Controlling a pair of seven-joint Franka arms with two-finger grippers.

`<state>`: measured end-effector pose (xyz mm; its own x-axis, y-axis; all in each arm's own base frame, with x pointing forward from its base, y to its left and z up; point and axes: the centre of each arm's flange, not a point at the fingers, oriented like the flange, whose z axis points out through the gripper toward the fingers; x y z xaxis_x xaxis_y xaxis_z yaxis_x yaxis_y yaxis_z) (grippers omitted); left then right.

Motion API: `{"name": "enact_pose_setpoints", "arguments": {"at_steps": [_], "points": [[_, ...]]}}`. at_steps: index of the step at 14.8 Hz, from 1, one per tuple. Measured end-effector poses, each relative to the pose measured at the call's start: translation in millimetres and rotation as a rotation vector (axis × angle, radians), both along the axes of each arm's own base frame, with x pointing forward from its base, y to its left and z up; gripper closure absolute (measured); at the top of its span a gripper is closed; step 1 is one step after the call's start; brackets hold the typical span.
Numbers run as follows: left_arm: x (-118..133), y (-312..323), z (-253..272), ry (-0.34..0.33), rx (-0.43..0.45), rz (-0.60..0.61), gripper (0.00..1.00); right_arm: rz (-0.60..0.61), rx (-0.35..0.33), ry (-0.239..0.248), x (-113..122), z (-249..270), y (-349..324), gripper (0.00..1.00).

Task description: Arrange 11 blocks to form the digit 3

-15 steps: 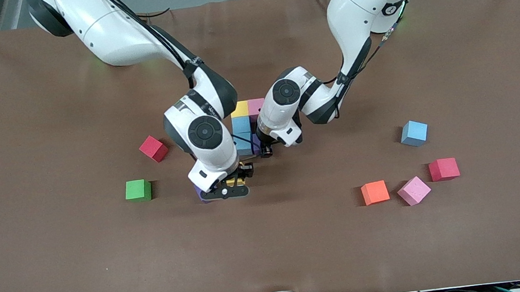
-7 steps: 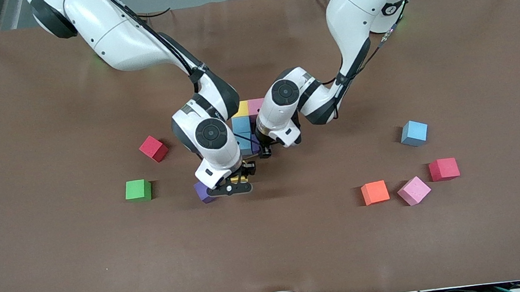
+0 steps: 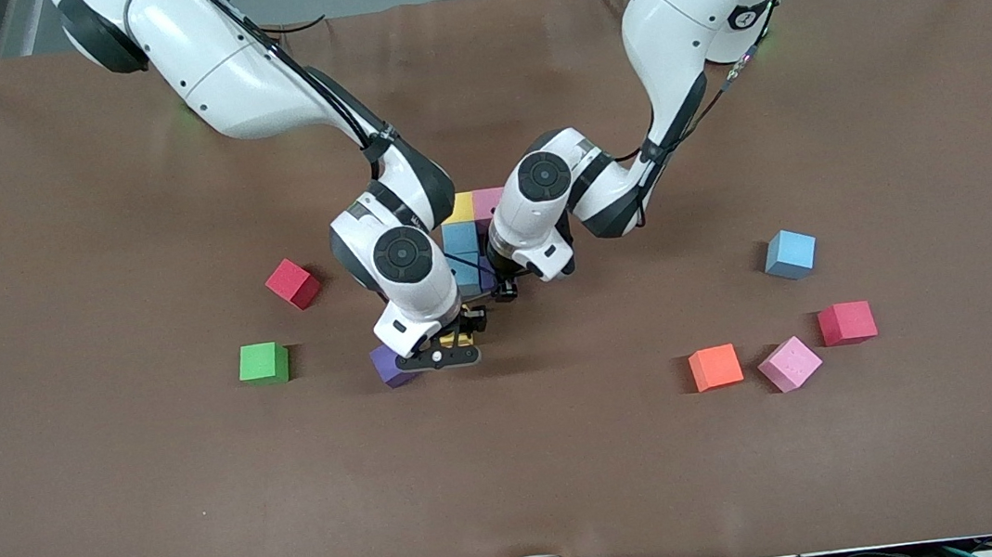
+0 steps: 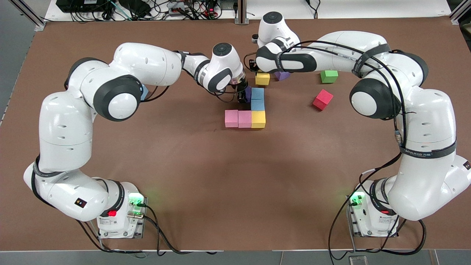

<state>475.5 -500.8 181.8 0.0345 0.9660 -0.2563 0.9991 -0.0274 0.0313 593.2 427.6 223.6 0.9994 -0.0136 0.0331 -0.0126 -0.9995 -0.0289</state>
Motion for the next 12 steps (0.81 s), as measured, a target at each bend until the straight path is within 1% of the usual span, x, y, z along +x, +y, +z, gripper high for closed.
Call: {"name": "enact_pose_setpoints", "arguments": {"at_steps": [12], "points": [[-2.4,-3.0,-0.4,0.0,-0.001,-0.004,0.4,-0.003,-0.001,0.0,0.3,-0.1,-0.5,0.41]]}}
